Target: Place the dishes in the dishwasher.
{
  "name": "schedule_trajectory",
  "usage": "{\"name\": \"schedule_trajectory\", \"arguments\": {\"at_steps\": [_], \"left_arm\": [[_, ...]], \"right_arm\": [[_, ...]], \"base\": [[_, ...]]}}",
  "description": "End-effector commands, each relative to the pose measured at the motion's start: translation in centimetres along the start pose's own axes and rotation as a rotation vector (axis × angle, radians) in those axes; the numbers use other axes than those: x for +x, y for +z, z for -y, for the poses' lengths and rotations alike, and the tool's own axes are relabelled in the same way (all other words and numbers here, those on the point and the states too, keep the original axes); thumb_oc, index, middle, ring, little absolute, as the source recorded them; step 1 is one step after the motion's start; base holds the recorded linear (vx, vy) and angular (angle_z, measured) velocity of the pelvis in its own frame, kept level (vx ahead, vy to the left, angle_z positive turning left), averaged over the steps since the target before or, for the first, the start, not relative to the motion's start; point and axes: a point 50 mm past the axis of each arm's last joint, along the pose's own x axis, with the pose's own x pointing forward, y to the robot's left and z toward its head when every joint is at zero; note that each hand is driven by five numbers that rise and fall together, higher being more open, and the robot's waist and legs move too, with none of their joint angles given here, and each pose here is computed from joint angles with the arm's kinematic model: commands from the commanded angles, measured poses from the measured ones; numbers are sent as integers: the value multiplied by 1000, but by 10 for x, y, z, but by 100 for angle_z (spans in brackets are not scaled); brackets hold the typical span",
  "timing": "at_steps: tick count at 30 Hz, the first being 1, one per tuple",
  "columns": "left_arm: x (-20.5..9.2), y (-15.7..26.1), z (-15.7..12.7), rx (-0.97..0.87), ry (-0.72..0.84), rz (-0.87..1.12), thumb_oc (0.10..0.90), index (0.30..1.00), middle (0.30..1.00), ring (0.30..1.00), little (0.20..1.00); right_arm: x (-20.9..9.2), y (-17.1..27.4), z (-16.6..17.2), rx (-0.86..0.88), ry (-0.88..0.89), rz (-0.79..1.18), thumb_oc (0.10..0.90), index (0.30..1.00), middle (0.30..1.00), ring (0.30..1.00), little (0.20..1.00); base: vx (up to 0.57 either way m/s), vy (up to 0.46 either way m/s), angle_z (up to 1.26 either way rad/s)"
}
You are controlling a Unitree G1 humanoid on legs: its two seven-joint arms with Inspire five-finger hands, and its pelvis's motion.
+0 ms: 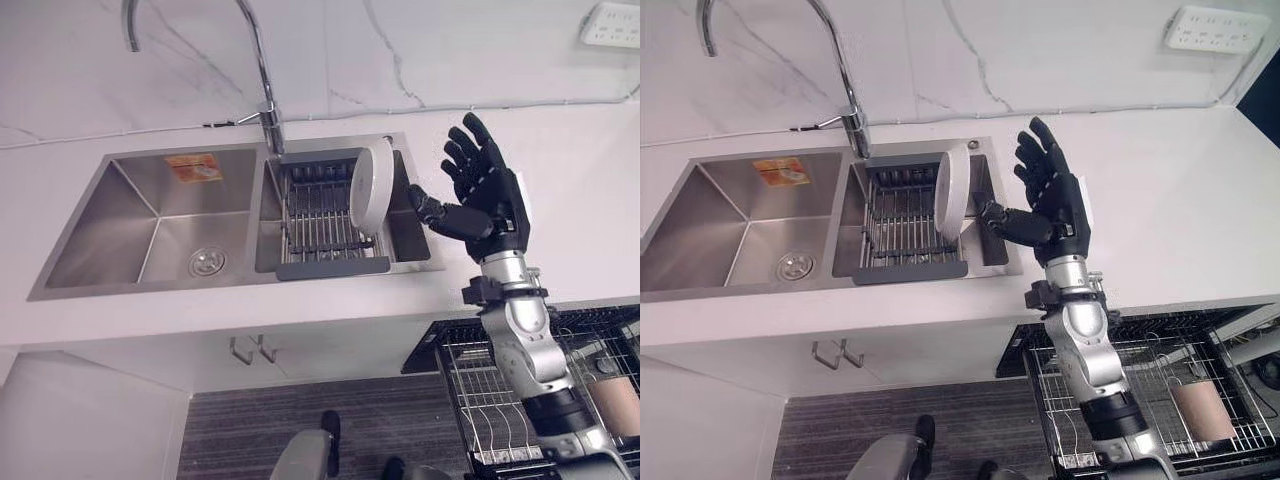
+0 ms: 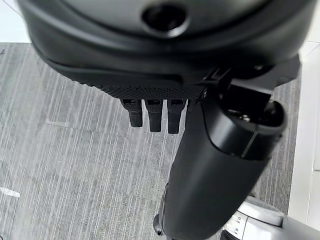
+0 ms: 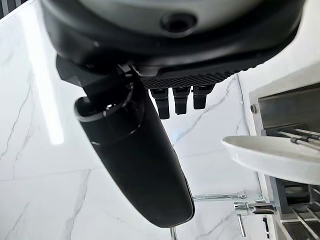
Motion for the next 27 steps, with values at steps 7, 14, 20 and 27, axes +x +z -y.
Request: {"name": "schedule_trajectory", "arguments": {"at_steps": [7,14,20,27], "left_arm": [[0,-22,-16,101,51,-88,800,900,900,900,900],[0,-24,-18,134,64,-119,800,900,900,900,900],[0,-25,-18,141,71,-126,800,900,900,900,900],[0,-23,-18,157,72,-113,800,900,900,900,900]], "right_arm": [[24,30,-10,21,-69,173,800,900,900,900,900],[38,29,-2,7,-161,162,800,900,900,900,900],[40,33,3,-1,-201,191,800,900,900,900,900],[41,29,7,51,-201,152,800,900,900,900,900]], "base": [[24,20,9],[33,22,10],[9,2,1],[14,-12,6]]}}
